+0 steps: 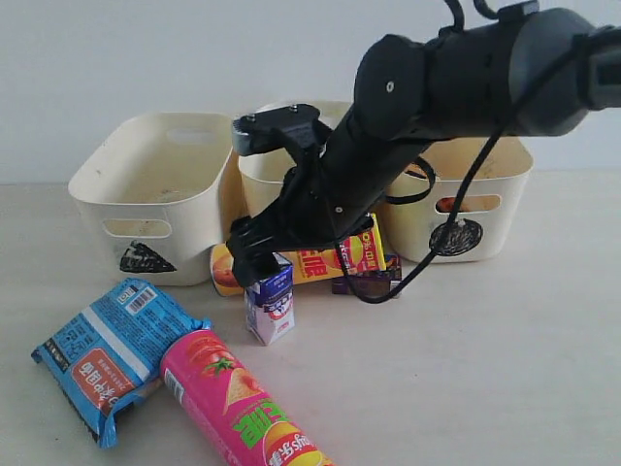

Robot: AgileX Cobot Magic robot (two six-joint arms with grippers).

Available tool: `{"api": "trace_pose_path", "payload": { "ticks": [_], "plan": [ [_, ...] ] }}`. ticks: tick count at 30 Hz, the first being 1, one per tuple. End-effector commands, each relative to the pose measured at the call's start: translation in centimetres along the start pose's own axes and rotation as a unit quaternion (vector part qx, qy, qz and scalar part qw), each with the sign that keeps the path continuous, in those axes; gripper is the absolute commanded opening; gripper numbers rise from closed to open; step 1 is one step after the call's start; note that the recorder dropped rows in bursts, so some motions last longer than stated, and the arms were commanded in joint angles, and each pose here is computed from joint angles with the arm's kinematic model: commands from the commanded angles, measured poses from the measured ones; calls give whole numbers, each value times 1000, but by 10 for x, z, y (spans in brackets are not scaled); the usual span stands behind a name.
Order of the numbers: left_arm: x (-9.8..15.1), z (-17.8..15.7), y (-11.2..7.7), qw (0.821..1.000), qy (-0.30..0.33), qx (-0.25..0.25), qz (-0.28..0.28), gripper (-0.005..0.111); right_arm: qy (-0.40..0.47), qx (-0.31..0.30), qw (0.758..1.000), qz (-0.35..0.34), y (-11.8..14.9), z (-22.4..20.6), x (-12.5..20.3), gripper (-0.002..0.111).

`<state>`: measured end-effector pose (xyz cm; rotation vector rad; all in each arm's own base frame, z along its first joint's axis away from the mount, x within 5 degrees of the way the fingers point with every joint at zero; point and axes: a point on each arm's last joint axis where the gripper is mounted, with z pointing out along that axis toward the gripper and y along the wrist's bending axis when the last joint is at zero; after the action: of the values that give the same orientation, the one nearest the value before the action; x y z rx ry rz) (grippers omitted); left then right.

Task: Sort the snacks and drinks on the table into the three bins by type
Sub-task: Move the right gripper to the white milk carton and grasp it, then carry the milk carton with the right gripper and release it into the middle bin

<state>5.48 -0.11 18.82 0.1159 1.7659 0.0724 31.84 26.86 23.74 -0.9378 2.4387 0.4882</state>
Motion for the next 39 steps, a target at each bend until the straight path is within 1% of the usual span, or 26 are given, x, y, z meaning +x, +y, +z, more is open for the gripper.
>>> {"api": "trace_pose_path", "payload": {
  "ticks": [1, 10, 14, 22, 24, 27, 30, 32, 33, 35, 37, 39],
  "plan": [
    [1, 0, 0, 1000, 0, 1, -4, 4, -13, 12, 1000, 0, -4, 15, -1, 87],
    [1, 0, 0, 1000, 0, 1, -4, 4, -18, 11, 1000, 19, -8, 36, 2, 87],
    [1, 0, 0, 1000, 0, 1, -4, 4, -28, 12, 999, 20, -7, 45, 2, 87],
    [1, 0, 0, 1000, 0, 1, -4, 4, -21, 15, 999, 25, -10, 67, 8, 87],
    [1, 0, 0, 1000, 0, 1, -4, 4, -29, 18, 999, 24, -10, 69, 7, 86],
    [1, 0, 0, 1000, 0, 1, -4, 4, -40, 21, 999, 24, -11, 68, 5, 75],
    [1, 0, 0, 1000, 0, 1, -4, 4, -41, 22, 999, 24, -11, 68, 5, 57],
    [1, 0, 0, 1000, 0, 1, -4, 4, -38, 21, 999, 24, -11, 68, 6, 41],
    [1, 0, 0, 1000, 0, 1, -4, 4, -34, 19, 999, 24, -10, 68, 6, 26],
    [1, 0, 0, 1000, 0, 1, -4, 4, -31, 17, 999, 23, -9, 65, 6, 11],
    [1, 0, 0, 1000, 0, 1, -4, 4, -30, 17, 999, 19, -8, 61, 5, 0],
    [1, 0, 0, 1000, 0, 1, -4, 4, -36, 17, 999, 15, -7, 54, 2, 0]
  ]
}}
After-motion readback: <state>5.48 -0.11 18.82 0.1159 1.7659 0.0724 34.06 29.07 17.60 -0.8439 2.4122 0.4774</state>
